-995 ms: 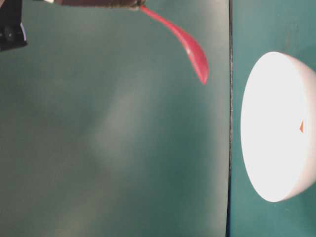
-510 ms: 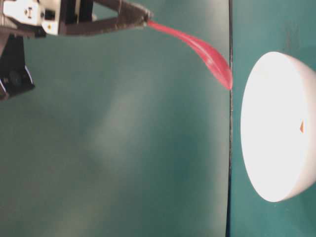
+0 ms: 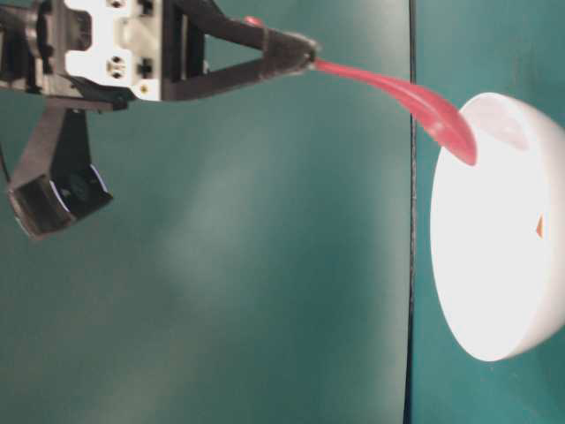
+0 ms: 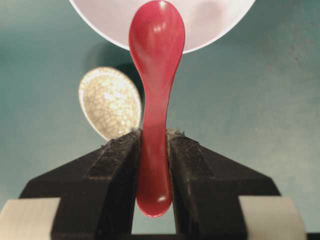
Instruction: Grip the spoon and scoop the red block from the bowl with right arm.
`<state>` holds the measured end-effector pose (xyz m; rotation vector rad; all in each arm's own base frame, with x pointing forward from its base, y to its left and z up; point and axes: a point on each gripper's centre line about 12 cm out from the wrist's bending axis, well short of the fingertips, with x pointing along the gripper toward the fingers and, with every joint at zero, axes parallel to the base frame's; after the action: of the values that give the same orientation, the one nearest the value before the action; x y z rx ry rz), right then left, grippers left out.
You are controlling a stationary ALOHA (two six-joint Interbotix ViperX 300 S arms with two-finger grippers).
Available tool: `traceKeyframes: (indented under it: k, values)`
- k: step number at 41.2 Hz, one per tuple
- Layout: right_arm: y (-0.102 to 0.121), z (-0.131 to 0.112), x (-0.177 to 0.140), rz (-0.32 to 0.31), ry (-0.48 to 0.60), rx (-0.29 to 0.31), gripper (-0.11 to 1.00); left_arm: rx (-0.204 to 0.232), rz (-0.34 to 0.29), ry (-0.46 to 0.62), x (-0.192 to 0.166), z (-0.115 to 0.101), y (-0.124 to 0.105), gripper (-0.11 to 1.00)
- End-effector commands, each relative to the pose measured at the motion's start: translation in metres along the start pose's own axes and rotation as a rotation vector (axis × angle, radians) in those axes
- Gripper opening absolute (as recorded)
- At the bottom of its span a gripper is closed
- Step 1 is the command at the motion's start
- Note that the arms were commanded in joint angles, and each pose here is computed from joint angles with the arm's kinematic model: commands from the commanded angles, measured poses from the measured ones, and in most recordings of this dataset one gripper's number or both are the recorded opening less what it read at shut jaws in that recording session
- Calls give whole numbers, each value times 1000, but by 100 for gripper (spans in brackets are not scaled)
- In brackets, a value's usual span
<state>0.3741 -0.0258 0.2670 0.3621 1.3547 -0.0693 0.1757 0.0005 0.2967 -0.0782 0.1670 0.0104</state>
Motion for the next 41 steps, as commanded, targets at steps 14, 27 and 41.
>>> traceKeyframes:
  k: [14, 27, 41]
  values:
    - [7, 19, 6, 8, -67, -35, 24, 4, -2, -31, -1, 13, -1, 0]
    - [4, 24, 28, -14, -37, -37, 24, 4, -2, -31, -1, 13, -1, 0]
    - [-1, 30, 40, -41, -47, -45, 24, 4, 0, -9, -1, 10, -1, 0]
